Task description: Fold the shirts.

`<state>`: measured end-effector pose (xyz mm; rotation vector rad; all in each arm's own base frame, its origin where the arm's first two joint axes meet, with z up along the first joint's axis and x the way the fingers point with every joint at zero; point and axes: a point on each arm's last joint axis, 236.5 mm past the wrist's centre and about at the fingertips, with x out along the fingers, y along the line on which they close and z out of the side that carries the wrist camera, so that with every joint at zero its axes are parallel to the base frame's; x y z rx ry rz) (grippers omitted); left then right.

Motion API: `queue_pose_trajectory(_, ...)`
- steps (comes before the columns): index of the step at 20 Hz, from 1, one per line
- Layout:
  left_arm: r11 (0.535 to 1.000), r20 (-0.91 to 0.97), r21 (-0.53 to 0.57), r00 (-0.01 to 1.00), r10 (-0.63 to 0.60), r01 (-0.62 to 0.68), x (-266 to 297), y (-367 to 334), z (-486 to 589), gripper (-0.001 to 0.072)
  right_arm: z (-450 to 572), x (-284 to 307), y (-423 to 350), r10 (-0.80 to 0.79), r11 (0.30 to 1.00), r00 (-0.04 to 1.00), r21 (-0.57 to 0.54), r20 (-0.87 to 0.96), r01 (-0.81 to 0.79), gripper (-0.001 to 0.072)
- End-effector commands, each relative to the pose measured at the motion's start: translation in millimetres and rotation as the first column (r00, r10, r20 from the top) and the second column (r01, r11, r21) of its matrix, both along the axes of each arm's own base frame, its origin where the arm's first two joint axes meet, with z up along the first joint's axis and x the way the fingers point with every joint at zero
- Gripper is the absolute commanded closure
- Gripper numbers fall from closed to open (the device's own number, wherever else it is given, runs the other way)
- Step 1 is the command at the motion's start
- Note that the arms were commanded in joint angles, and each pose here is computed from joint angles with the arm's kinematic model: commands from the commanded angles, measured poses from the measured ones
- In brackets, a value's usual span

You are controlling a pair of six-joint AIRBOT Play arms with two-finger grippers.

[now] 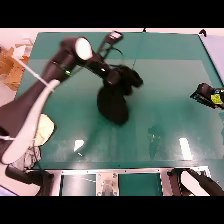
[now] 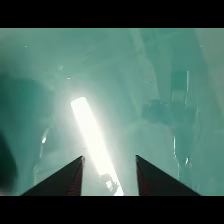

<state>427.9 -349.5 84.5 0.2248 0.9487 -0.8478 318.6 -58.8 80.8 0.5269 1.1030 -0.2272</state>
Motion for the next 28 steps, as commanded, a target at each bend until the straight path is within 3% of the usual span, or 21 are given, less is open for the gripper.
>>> queue_pose_trajectory(1,0.999,-0.084,-0.018,0.996,0.037,-0.038,-3,-26,-35,0.0141,-3,-2,-2,0.007,1.0,1.0,0.005,-0.006,-0.007,0.0281)
queue_pose_trajectory(5,0.968,-0.202,0.049,0.947,0.251,-0.246,28,91,4,0.0141,-19,4,14,0.05,0.995,0.998,0.086,-0.03,-0.047,0.0281)
queue_pose_trajectory(7,0.944,-0.345,0.12,0.878,0.331,-0.308,13,155,-2,0.0141,-41,8,30,0.1,0.982,0.994,0.166,-0.052,-0.091,0.028)
queue_pose_trajectory(9,0.924,-0.499,0.121,0.783,0.372,-0.362,-7,185,-19,0.0141,-74,13,36,0.114,0.972,0.989,0.218,-0.09,-0.092,0.0279)
queue_pose_trajectory(11,0.925,-0.623,0.102,0.701,0.347,-0.367,-34,185,-47,0.0141,-104,18,44,0.146,0.954,0.981,0.282,-0.129,-0.104,0.028)
queue_pose_trajectory(15,0.92,-0.7,0.096,0.631,0.333,-0.379,-72,155,-126,0.0141,-151,28,74,0.251,0.882,0.956,0.444,-0.154,-0.16,0.028)
queue_pose_trajectory(19,0.873,-0.661,-0.045,0.669,0.339,-0.486,-56,106,-159,0.0142,-180,37,105,0.3,0.839,0.942,0.511,-0.152,-0.184,0.0281)
queue_pose_trajectory(22,0.894,-0.662,-0.032,0.68,0.315,-0.446,-68,80,-175,0.0143,-193,42,126,0.333,0.833,0.932,0.508,-0.146,-0.218,0.0281)
queue_pose_trajectory(24,0.906,-0.675,-0.017,0.673,0.302,-0.423,-77,74,-183,0.0276,-196,48,131,0.341,0.839,0.931,0.49,-0.133,-0.237,0.0307)
queue_pose_trajectory(25,0.908,-0.677,-0.015,0.673,0.3,-0.42,-78,74,-185,0.0382,-195,53,131,0.338,0.843,0.933,0.48,-0.123,-0.243,0.0371)
queue_pose_trajectory(26,0.912,-0.674,-0.022,0.68,0.29,-0.41,-77,74,-183,0.0569,-192,57,130,0.338,0.844,0.935,0.475,-0.112,-0.248,0.0461)
queue_pose_trajectory(27,0.917,-0.671,-0.03,0.688,0.276,-0.397,-76,76,-180,0.0674,-188,61,128,0.34,0.844,0.935,0.471,-0.1,-0.257,0.0583)
queue_pose_trajectory(28,0.919,-0.671,-0.039,0.691,0.267,-0.393,-71,80,-174,0.0675,-181,66,126,0.35,0.841,0.933,0.467,-0.083,-0.274,0.0693)
